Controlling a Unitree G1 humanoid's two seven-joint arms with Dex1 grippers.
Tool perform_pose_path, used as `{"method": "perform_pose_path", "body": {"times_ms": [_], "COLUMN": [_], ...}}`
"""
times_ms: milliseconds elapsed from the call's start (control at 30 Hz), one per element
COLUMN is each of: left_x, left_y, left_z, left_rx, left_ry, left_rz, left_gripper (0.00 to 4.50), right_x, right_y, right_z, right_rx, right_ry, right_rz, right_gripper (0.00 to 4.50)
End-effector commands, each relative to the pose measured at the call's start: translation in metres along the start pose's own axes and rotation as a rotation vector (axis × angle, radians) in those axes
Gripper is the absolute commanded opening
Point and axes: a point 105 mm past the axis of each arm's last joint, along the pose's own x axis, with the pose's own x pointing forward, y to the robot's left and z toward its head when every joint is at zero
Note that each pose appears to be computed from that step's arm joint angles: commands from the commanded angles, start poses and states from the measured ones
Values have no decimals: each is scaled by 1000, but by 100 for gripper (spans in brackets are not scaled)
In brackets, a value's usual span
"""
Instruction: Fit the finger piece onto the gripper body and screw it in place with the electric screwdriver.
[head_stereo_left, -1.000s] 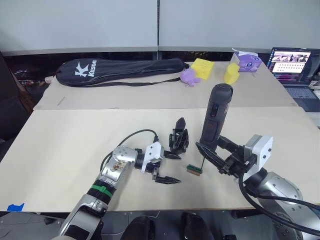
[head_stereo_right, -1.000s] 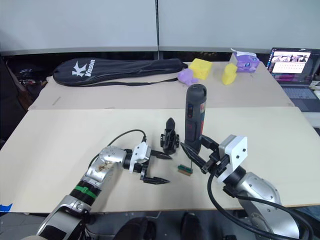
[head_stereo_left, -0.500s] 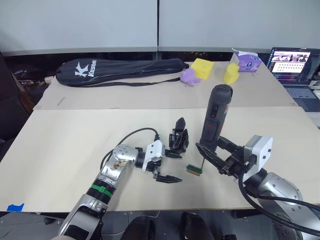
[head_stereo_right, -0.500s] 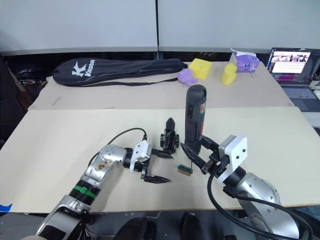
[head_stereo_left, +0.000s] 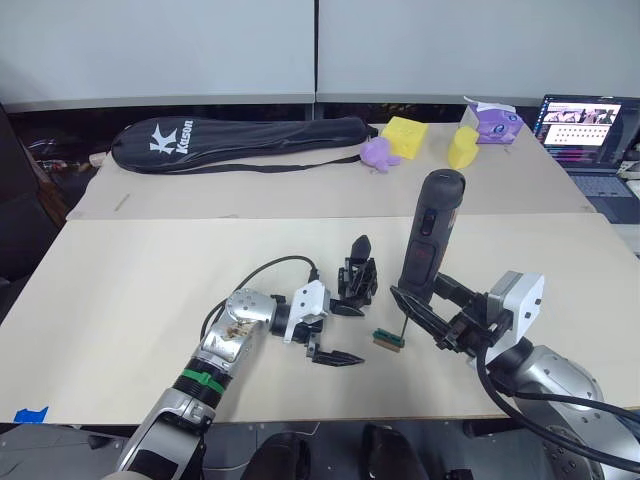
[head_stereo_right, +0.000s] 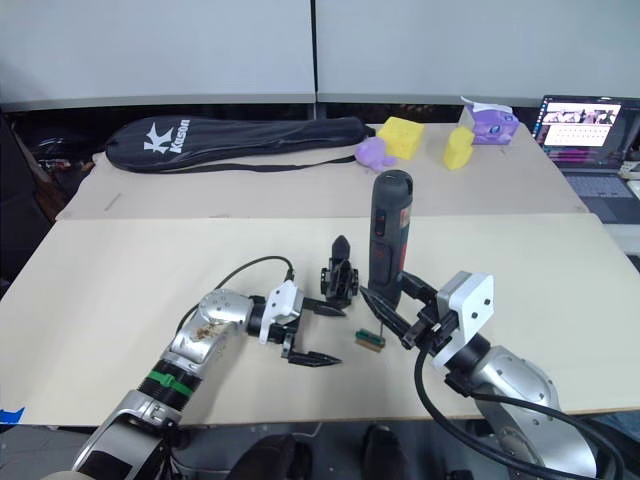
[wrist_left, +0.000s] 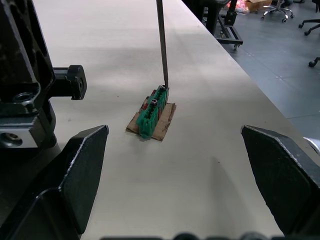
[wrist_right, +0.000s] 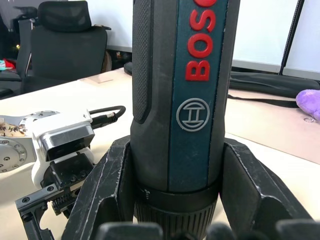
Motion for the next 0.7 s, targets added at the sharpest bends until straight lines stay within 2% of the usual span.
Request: {"method": "perform_pose_path", "body": {"times_ms": [33, 433, 700], "left_x": [-1, -2, -1], "left_y": [3, 4, 1], "left_z": [10, 12, 7], "left_rx": [46, 49, 37], "left_ry": [-24, -23, -19], "left_rz": [2, 2, 0], "left_gripper": [450, 450, 450], "right_x": [-1, -2, -7], "right_y": [7, 9, 14], "right_z": [22, 11, 26], "right_rx": [-39, 6, -11], "right_ry": [-80, -53, -78], "right_rz": [26, 34, 43], "right_gripper": [193, 193, 193]}}
